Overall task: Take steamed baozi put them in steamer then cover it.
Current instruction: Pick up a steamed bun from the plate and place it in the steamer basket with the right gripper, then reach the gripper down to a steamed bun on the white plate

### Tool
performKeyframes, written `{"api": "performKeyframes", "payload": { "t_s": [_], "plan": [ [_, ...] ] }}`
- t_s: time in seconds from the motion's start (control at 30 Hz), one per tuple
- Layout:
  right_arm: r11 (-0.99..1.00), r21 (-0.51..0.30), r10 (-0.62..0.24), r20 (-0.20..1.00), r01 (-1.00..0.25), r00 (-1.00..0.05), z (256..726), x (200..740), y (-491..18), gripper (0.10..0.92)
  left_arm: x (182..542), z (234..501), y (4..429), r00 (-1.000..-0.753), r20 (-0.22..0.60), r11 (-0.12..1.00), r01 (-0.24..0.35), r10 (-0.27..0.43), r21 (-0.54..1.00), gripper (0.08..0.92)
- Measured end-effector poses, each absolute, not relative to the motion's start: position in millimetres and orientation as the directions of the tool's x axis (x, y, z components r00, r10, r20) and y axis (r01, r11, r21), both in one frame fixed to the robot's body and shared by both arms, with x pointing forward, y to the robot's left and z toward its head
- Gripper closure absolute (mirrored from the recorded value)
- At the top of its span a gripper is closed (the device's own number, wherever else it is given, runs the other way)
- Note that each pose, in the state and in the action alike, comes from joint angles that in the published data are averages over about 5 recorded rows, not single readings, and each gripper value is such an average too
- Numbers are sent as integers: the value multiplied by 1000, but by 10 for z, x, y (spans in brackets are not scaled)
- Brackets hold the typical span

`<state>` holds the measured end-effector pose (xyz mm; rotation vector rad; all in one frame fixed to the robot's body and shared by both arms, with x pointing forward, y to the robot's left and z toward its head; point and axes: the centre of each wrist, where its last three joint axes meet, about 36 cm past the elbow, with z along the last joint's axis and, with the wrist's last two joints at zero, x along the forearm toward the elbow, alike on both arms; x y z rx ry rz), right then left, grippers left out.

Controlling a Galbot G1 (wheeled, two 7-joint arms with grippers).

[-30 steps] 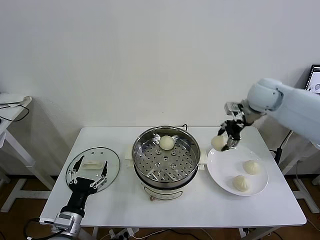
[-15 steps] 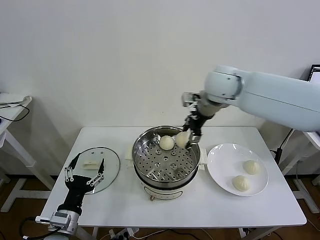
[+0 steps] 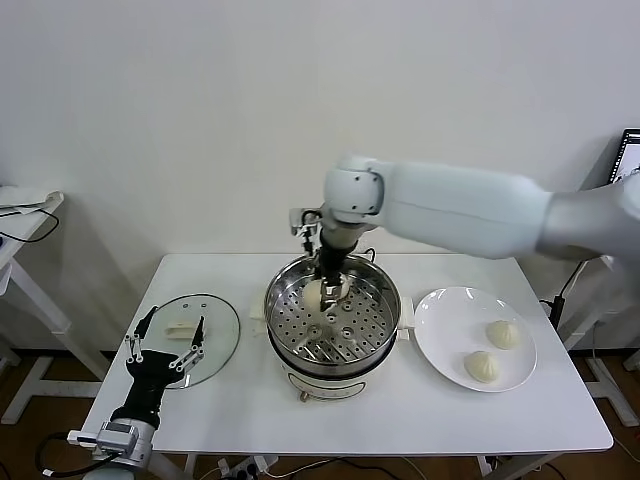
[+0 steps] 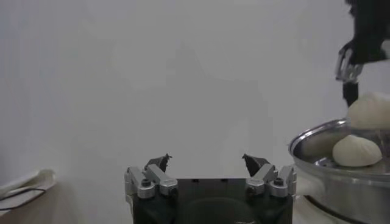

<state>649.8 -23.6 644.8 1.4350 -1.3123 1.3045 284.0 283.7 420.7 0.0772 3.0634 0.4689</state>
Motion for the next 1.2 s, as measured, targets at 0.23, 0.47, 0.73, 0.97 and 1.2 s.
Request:
{"api": "performKeyframes", "payload": {
  "t_s": [0.23, 0.47, 0.73, 0.97, 1.2],
  "plan": [
    [-169, -81, -176, 983, -982, -51, 6168, 6590, 24, 352, 2842, 4189, 2868, -998, -30, 952, 38, 49, 303, 177],
    [-172, -76, -167, 985, -982, -47, 6037, 6620, 111, 287, 2848, 4181, 2867, -998, -29, 953, 38, 49, 301, 177],
    [-181, -75, -181, 983, -981, -42, 6157, 6627, 8, 200, 2835, 4173, 2853, -998, -25, 954, 41, 51, 298, 177],
    [-188, -98, -178, 982, -977, -65, 6651, 6623, -578, 199, 2815, 4196, 2816, -998, -27, 953, 50, 61, 300, 177],
    [-156, -110, -177, 981, -982, -82, 7027, 6499, -1535, 200, 2792, 4220, 2783, -997, -28, 950, 58, 70, 307, 177]
  ]
}}
